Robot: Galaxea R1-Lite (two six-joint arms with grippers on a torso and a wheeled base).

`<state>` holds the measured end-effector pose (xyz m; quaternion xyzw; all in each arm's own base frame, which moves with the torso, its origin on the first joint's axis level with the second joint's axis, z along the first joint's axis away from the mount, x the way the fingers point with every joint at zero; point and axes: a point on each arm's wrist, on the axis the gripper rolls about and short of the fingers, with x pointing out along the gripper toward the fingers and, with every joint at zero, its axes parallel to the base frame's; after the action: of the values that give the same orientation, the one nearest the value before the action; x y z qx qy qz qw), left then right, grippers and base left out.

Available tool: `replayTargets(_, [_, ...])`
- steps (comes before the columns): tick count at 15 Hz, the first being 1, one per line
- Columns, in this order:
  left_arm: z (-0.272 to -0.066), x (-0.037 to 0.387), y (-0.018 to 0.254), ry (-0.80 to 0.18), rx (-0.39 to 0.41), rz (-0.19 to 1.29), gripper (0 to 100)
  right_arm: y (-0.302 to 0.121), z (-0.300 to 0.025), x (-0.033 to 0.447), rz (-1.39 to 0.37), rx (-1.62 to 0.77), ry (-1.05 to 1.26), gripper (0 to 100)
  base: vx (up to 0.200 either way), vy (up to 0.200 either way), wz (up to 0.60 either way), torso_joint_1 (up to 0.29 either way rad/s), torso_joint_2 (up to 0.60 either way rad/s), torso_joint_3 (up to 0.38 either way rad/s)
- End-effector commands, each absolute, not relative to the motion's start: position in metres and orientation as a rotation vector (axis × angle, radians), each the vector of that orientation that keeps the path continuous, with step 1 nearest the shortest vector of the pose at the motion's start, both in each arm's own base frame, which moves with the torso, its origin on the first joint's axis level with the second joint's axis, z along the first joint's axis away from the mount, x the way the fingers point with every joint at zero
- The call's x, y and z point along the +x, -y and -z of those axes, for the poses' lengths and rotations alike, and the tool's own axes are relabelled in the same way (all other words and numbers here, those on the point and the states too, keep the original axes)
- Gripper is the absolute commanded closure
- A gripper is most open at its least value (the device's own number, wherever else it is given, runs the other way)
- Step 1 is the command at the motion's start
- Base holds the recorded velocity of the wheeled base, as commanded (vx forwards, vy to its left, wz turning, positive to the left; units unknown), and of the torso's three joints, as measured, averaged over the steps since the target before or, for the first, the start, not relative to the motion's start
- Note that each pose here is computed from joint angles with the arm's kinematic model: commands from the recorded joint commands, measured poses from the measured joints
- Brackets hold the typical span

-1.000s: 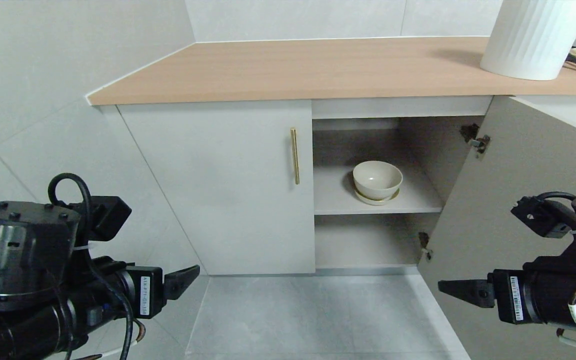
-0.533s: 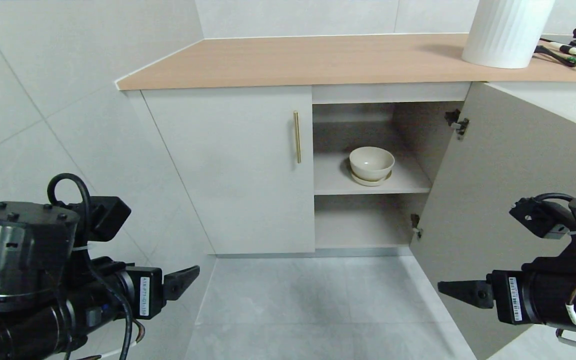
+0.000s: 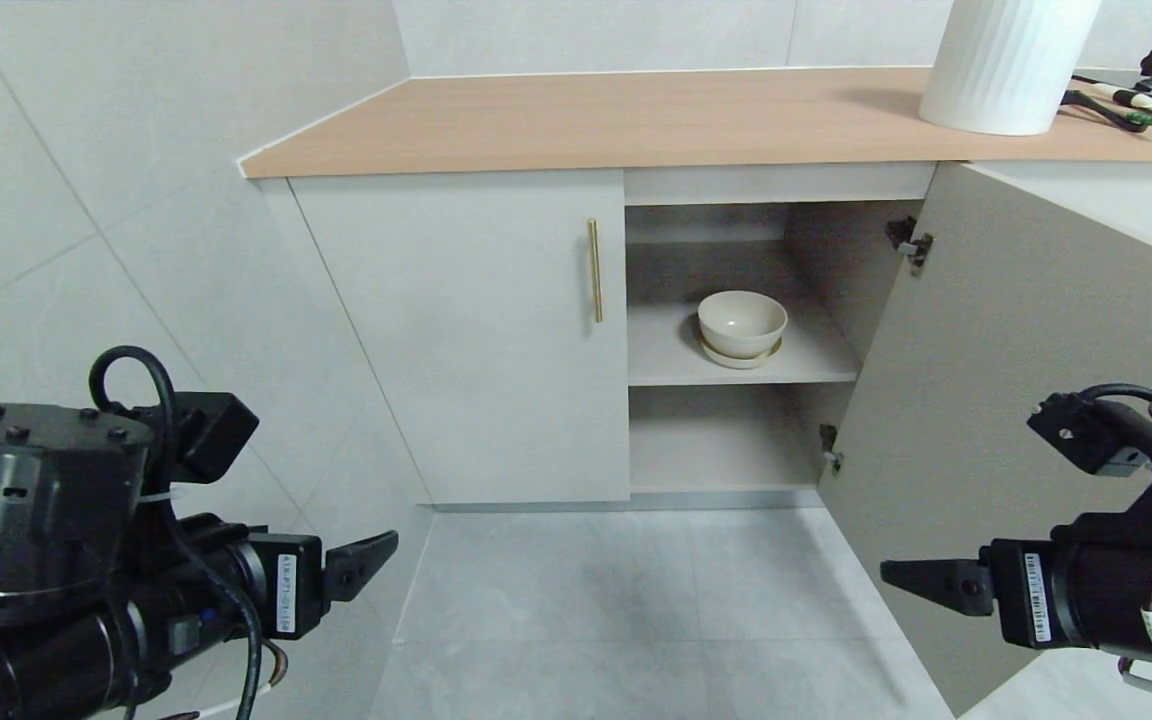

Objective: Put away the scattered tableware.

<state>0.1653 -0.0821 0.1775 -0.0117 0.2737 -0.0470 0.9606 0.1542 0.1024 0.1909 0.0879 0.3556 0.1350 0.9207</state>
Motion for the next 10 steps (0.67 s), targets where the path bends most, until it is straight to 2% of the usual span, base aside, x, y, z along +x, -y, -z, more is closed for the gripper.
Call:
replayTargets(1, [-0.180,0.164,0.082,-0.545,-0.028,0.096,0,-0.093,-0.198,0.141,-0.275,0.182,-0.702,0,0.000,0.000,0.00,0.000,0.00,0.000])
replayTargets(6, [-0.179,0.164,0.082,-0.548,-0.026,0.095,0,-0.071,-0.205,0.110,-0.283,0.165,-0.712,0,0.000,0.000,0.00,0.000,0.00,0.000])
replayTargets(10, [-0.178,0.165,0.082,-0.555,-0.023,0.093,0,-0.073,-0.195,0.111,-0.276,0.147,-0.754,0,0.000,0.000,0.00,0.000,0.00,0.000])
